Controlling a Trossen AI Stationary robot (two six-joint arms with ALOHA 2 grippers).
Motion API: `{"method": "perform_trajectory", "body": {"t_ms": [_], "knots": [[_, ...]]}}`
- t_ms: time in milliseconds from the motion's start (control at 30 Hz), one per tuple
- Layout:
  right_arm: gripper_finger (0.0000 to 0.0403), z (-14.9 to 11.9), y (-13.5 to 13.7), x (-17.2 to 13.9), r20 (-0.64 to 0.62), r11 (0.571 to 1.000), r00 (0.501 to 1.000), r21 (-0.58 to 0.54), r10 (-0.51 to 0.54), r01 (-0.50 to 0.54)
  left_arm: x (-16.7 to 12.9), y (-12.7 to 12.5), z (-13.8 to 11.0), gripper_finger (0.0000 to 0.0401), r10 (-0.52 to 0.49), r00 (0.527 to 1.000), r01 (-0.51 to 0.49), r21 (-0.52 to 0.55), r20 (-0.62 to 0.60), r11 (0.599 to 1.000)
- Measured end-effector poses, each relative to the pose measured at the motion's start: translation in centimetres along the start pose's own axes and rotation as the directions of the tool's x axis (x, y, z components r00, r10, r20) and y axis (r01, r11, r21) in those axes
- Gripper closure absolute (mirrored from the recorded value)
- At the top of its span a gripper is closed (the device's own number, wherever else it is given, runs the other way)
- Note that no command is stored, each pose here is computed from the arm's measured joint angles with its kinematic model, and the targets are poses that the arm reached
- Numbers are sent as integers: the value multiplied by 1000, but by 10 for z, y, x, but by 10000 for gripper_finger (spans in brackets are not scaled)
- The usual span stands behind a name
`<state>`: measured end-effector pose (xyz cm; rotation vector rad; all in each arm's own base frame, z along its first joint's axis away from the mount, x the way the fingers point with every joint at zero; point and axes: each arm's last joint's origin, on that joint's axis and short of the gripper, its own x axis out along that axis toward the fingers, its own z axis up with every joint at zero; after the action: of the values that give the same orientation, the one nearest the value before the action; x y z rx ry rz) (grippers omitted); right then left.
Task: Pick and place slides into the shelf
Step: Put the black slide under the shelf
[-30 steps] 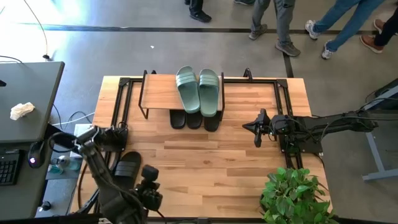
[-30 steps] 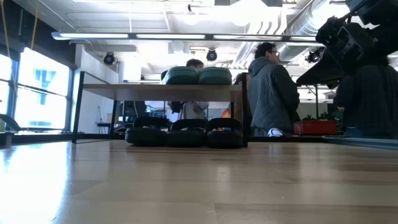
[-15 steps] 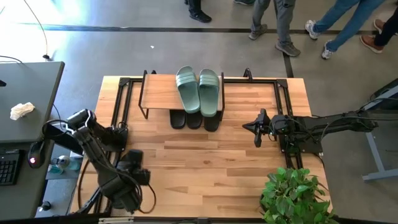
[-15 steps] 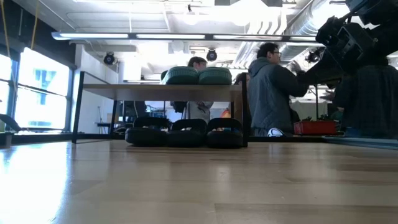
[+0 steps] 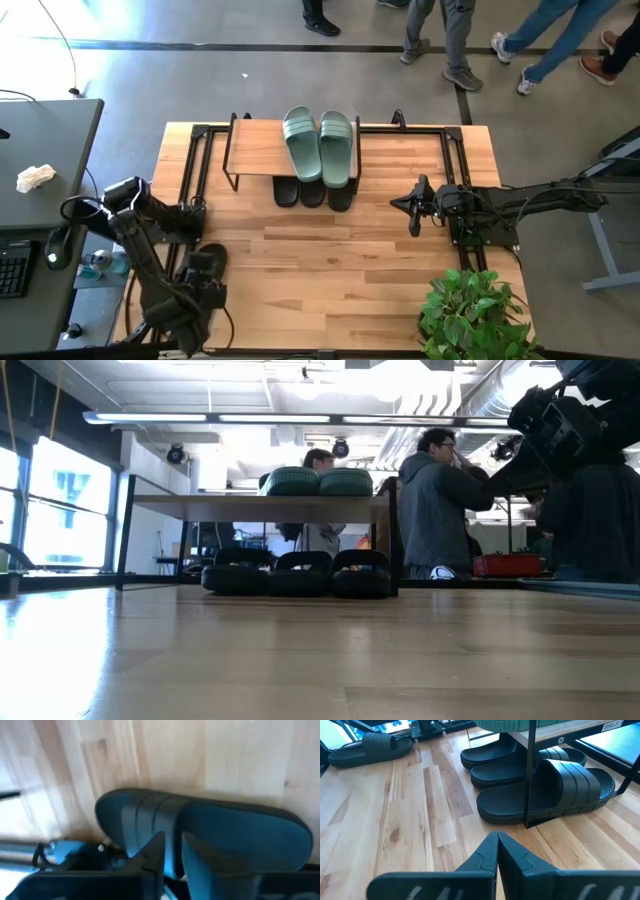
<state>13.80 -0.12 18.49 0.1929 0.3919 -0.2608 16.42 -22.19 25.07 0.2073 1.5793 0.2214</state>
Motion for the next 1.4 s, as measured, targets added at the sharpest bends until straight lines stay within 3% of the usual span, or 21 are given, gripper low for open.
{"method": "perform_trajectory", "body": {"t_ms": [333,533,1067,1400], "knots": [[403,0,0,0,0,1000,1000,0,0,0,13,-14,0,194,61,998,-58,101,-34,993],[403,0,0,0,0,1000,1000,0,0,0,27,-23,3,148,111,989,-95,159,-94,983],[403,0,0,0,0,1000,1000,0,0,0,64,-43,9,177,282,938,-240,210,-202,948],[403,0,0,0,0,1000,1000,0,0,0,80,-49,13,239,375,908,-335,214,-187,917]]}}
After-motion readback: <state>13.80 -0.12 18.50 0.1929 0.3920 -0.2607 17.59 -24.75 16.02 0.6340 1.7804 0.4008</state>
